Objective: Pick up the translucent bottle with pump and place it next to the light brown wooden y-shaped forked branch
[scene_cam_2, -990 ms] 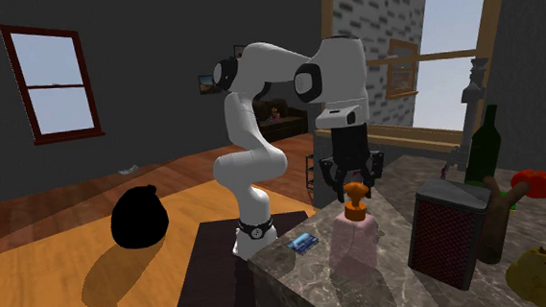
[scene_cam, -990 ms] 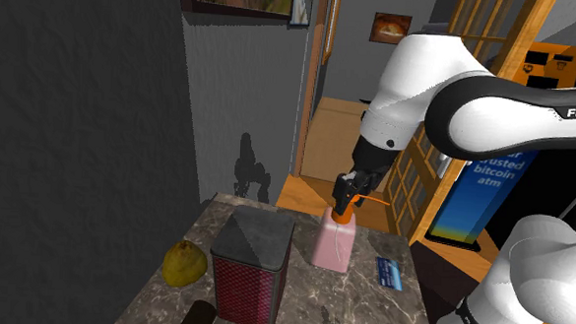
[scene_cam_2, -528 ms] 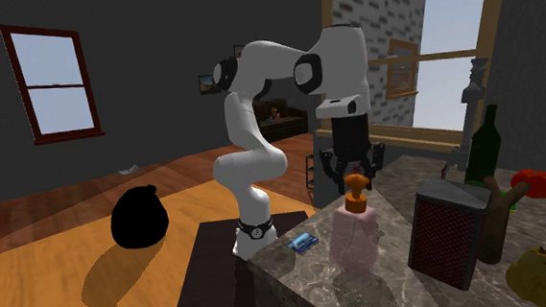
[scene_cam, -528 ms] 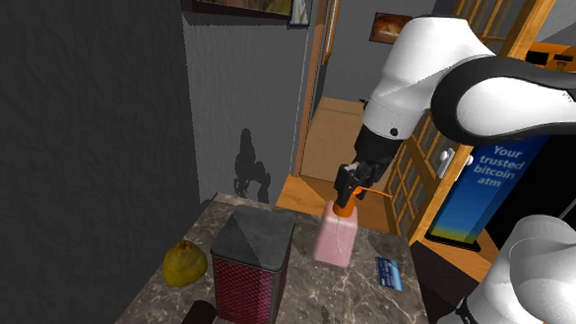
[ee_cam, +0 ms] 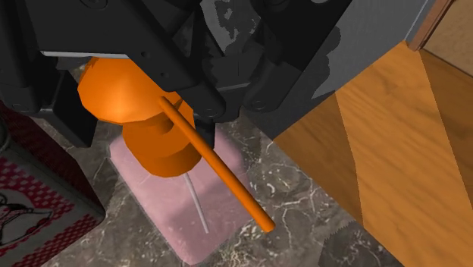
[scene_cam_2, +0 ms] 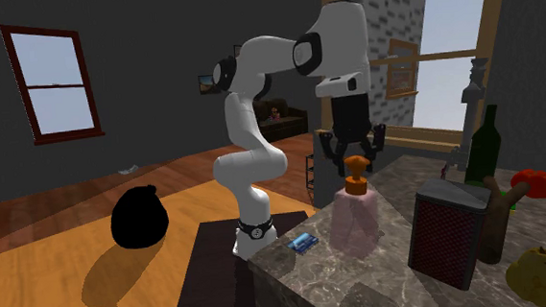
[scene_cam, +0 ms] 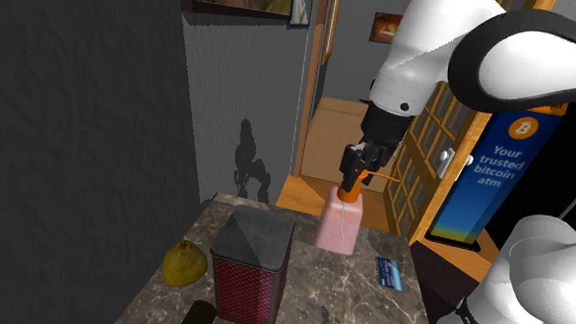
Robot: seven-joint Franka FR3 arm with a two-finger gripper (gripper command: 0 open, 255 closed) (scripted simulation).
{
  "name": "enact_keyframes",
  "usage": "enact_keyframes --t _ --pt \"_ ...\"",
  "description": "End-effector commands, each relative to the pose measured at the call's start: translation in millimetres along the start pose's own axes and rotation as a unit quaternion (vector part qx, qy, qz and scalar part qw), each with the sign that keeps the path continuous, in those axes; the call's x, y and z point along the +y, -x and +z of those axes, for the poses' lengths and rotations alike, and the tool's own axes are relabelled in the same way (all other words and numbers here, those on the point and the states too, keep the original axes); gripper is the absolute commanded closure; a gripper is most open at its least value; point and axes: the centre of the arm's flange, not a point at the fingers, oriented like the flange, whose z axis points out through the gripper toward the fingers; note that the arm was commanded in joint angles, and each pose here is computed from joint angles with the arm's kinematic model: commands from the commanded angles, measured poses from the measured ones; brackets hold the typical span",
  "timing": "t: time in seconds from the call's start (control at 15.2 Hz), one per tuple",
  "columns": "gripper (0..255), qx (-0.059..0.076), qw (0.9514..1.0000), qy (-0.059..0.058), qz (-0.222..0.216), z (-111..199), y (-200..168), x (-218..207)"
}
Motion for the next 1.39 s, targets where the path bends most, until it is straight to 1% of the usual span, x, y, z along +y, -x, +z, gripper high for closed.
enact_keyframes --t 0.0,1.32 --pt "255 0.000 1.0000 0.000 0.000 -11.2 -2.6 -0.6" --pt "255 0.000 1.0000 0.000 0.000 -115.9 -12.9 -9.0"
